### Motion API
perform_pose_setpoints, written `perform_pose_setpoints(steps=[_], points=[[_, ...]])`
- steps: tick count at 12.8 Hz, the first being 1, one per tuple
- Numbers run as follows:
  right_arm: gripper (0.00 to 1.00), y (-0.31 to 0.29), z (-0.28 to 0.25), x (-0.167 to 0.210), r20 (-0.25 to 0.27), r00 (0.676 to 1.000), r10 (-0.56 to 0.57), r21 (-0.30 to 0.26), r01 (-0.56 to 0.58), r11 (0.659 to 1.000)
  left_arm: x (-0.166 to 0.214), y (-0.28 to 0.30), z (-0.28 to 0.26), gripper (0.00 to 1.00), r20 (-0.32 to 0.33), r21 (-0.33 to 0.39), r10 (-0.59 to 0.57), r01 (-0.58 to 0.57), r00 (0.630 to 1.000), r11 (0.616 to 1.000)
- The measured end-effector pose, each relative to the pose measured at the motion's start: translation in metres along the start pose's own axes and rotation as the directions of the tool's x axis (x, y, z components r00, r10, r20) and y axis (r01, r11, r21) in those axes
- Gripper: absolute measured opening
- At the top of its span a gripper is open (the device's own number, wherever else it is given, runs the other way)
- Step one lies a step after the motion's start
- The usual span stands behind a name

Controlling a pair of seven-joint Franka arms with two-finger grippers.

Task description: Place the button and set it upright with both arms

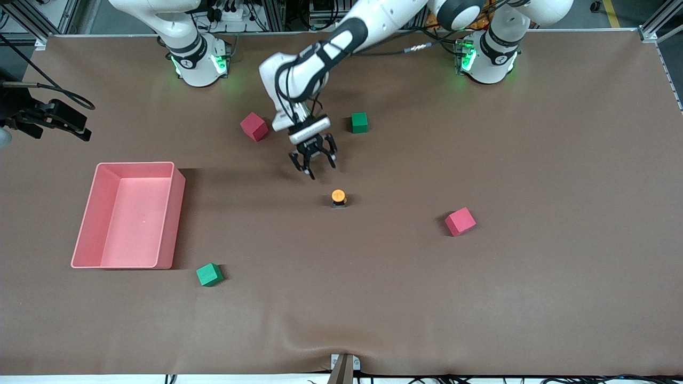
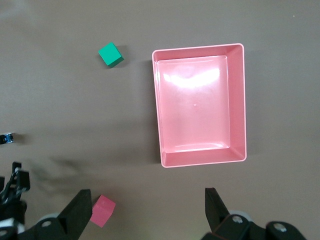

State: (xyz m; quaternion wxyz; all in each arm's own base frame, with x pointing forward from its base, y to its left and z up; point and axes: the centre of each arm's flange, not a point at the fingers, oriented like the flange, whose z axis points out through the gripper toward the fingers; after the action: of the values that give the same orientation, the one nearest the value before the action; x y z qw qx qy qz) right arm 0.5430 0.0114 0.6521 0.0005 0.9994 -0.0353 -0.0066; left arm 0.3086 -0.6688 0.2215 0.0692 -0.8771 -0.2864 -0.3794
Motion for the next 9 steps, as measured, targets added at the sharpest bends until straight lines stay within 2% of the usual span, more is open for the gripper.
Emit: perform_pose_setpoints(steps=[2,4,6,9], points=[[1.00,0.000,0.000,0.000,0.000,1.000,0.001,0.001,-0.001,1.000,0.052,0.009,-0.055,0.78,0.078,0.011,0.000,0.000,0.997,1.000],[1.00,0.001,0.000,0.000,0.001,1.000,0.002,0.002,-0.002,1.000,0.123,0.014,-0.101,0.78,0.172,0.005,0.008,-0.009,0.985,1.000],[1.00,0.002,0.000,0.000,0.001,1.000,0.003,0.002,-0.003,1.000,0.219,0.013,-0.123,0.78,0.279,-0.009,0.028,-0.027,0.960,1.000],[1.00,0.002,0.001,0.001,0.004,1.000,0.005,0.003,-0.005,1.000,0.375,-0.011,-0.118,0.78,0.421,-0.043,0.034,-0.018,0.906,0.999]])
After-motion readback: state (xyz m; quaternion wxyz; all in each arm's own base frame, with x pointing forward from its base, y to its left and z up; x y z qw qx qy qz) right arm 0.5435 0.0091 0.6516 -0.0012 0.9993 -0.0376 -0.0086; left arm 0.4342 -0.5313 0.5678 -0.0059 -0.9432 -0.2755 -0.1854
